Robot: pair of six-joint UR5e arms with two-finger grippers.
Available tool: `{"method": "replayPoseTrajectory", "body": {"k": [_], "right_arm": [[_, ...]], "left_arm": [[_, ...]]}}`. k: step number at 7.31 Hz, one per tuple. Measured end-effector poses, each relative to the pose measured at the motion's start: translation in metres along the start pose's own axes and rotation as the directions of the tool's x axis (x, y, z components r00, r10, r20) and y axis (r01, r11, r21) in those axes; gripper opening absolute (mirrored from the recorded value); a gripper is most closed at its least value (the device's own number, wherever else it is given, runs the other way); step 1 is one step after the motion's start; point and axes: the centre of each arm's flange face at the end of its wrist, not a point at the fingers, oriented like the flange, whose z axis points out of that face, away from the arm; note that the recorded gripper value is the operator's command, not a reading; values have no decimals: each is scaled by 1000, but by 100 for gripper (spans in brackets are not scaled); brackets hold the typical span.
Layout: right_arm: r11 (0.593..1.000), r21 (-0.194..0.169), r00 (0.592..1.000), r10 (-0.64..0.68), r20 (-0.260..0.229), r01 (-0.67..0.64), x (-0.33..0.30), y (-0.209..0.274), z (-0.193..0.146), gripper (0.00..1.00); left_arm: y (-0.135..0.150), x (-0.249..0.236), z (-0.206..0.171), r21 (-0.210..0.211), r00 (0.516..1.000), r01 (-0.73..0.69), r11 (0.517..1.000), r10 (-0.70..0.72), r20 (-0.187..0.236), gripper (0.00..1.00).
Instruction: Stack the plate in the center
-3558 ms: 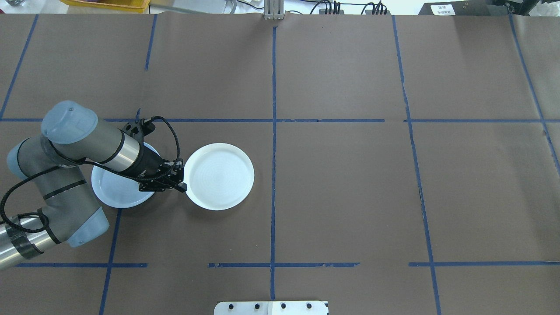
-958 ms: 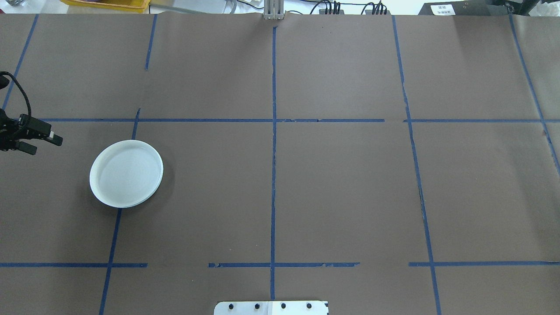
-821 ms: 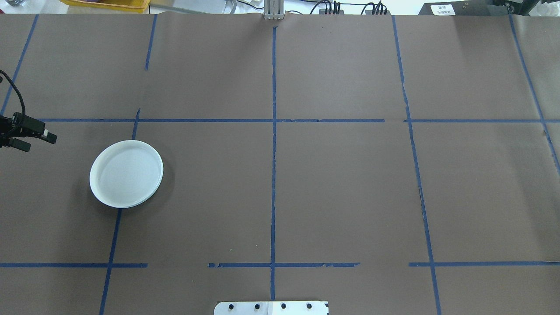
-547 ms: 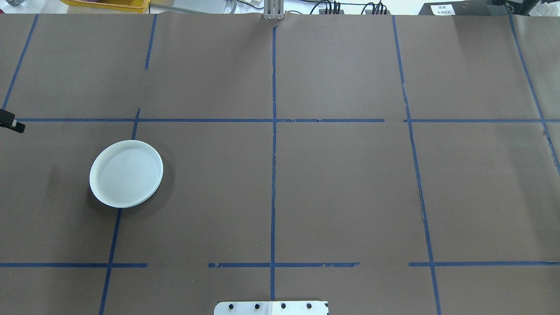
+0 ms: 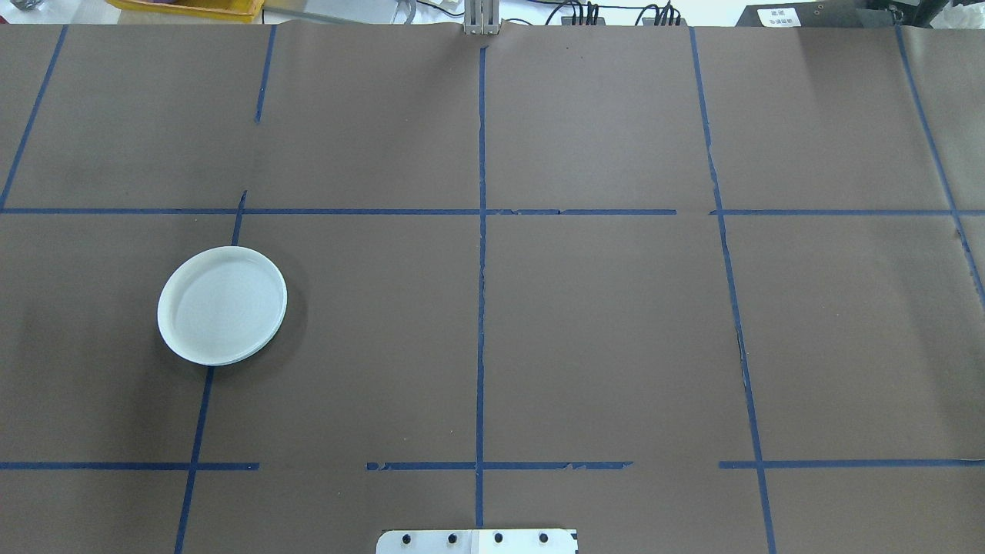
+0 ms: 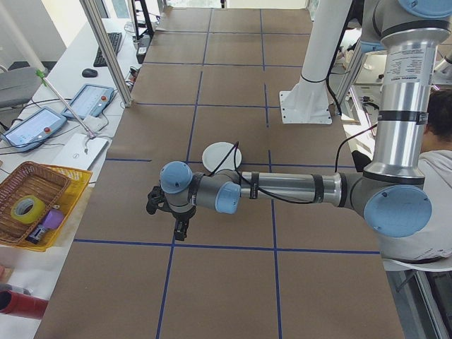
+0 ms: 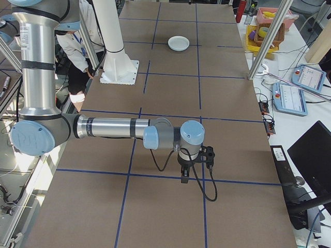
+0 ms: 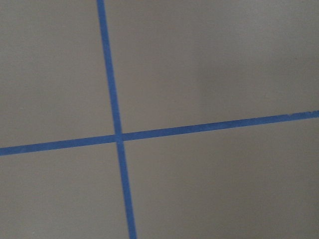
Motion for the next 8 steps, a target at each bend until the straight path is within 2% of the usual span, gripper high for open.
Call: {"method": "replayPoseTrajectory", "body": {"k": [4, 8], "right_arm": [[1000, 0, 1000, -1, 0, 1, 0, 0, 0, 100], [1000, 0, 1000, 0, 1, 0, 0, 0, 0, 100]], "left_arm": [[50, -35, -4, -27, 1000, 18, 999, -17, 22, 100], [61, -43, -7, -24, 999, 40, 999, -40, 37, 100]]}}
